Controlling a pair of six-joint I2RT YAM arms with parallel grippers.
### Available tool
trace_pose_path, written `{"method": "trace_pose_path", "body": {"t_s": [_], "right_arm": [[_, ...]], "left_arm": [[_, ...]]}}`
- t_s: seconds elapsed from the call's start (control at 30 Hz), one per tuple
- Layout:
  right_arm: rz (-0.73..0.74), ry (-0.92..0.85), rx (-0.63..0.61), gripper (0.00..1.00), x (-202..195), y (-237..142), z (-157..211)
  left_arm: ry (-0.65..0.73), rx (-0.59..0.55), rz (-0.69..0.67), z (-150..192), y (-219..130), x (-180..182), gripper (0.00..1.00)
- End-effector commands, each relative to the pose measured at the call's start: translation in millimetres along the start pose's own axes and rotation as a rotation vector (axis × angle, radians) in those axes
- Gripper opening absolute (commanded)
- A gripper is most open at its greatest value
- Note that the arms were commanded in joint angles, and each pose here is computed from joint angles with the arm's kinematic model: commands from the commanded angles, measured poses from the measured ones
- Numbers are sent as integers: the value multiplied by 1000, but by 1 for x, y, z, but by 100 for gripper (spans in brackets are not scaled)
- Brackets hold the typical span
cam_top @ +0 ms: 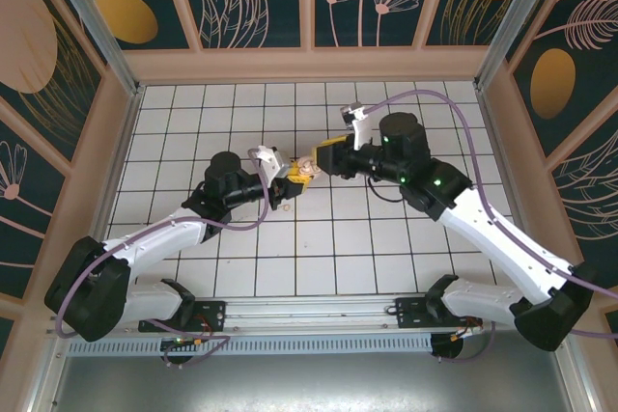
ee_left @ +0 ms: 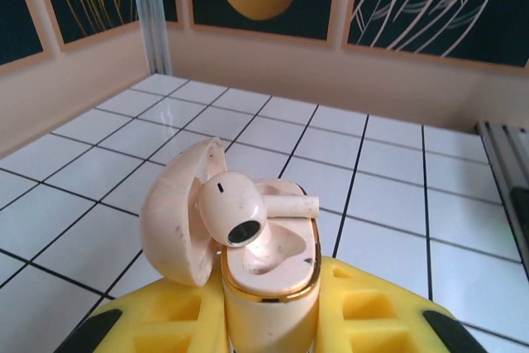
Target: Insert the wireless bluetooth earbuds into the charging case
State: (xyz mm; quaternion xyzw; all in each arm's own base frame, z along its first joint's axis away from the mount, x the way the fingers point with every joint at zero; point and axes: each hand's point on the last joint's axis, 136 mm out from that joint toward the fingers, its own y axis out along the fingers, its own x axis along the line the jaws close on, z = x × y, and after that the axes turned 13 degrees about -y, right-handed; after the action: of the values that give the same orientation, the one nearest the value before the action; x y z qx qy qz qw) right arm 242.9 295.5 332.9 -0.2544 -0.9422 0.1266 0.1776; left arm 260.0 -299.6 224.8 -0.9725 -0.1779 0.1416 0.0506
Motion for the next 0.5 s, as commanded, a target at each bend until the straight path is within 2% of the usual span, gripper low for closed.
{"method": "trace_pose_path", "body": {"t_s": [0.0, 0.23, 0.47], "right_arm": [[-42, 102, 159, 36, 0, 11, 32], [-54, 155, 263, 32, -4, 26, 50], [1, 192, 280, 32, -19, 29, 56]], "left_arm": [[58, 20, -8, 1, 1, 3, 20], [51, 24, -10, 2, 2, 4, 20], [37, 12, -5, 0, 3, 4, 20]]}}
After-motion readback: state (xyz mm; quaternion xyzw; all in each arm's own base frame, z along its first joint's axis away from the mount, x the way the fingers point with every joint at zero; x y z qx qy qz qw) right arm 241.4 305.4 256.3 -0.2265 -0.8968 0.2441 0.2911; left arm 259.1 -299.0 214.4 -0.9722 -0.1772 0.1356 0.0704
